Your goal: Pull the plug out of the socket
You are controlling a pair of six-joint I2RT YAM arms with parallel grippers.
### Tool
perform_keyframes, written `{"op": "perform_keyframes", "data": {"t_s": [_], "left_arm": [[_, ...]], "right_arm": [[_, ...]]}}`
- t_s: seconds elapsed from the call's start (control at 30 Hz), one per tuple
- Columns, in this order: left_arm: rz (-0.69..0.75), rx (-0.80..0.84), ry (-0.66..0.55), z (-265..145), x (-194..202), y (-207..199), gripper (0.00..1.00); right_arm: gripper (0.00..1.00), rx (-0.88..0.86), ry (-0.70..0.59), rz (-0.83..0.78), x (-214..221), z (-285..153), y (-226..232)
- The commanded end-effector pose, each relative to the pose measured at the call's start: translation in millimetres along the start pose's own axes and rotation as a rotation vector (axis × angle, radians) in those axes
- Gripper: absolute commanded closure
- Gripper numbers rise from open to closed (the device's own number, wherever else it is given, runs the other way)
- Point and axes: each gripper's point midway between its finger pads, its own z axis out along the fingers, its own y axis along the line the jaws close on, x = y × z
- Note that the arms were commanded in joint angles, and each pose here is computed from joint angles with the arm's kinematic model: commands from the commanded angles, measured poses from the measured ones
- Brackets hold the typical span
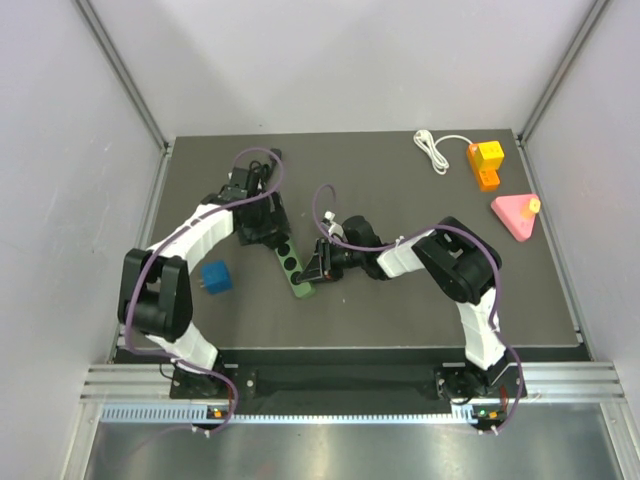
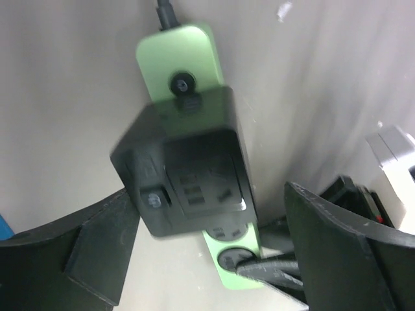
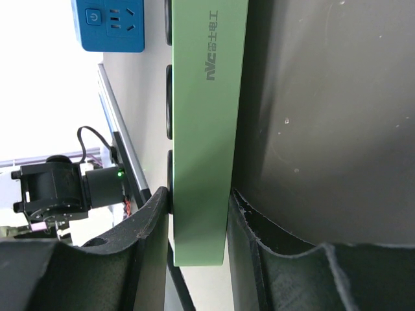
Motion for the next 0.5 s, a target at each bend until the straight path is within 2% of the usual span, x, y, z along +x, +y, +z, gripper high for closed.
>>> {"op": "perform_keyframes", "data": {"t_s": [0.0, 0.13, 0.17, 0.23, 0.33, 0.37, 0.4, 0.43, 0.47], "left_arm": [[0.022, -0.005, -0.026, 7, -17, -1, 0.10], [0.034, 0.001, -0.003, 15, -14, 1, 0.28], [0.037, 0.004, 0.002, 16, -13, 1, 0.38], [0.038, 0.005, 0.006, 18, -13, 1, 0.43], [0.042, 0.003, 0.013, 20, -11, 2, 0.57], [0.041, 0.014, 0.025, 19, -9, 0, 0.66], [0.039, 0.026, 0.026, 16, -9, -2, 0.89], [0.038, 0.039, 0.028, 13, -9, -5, 1.00], [0.034, 0.057, 0.035, 10, -7, -8, 1.00]], "right_arm": [[0.90, 0.233, 0.061, 0.004, 36, 0, -64], [0.87, 0.229, 0.058, -0.005, 34, 1, -60], [0.86, 0.227, 0.056, -0.009, 33, 1, -59], [0.85, 0.228, 0.057, -0.012, 33, 1, -57], [0.82, 0.229, 0.061, -0.018, 32, 2, -56], [0.79, 0.228, 0.060, -0.019, 30, 2, -55], [0.77, 0.230, 0.063, -0.025, 29, 2, -54], [0.75, 0.232, 0.067, -0.027, 30, 2, -53], [0.67, 0.224, 0.058, -0.041, 23, 4, -48]]}}
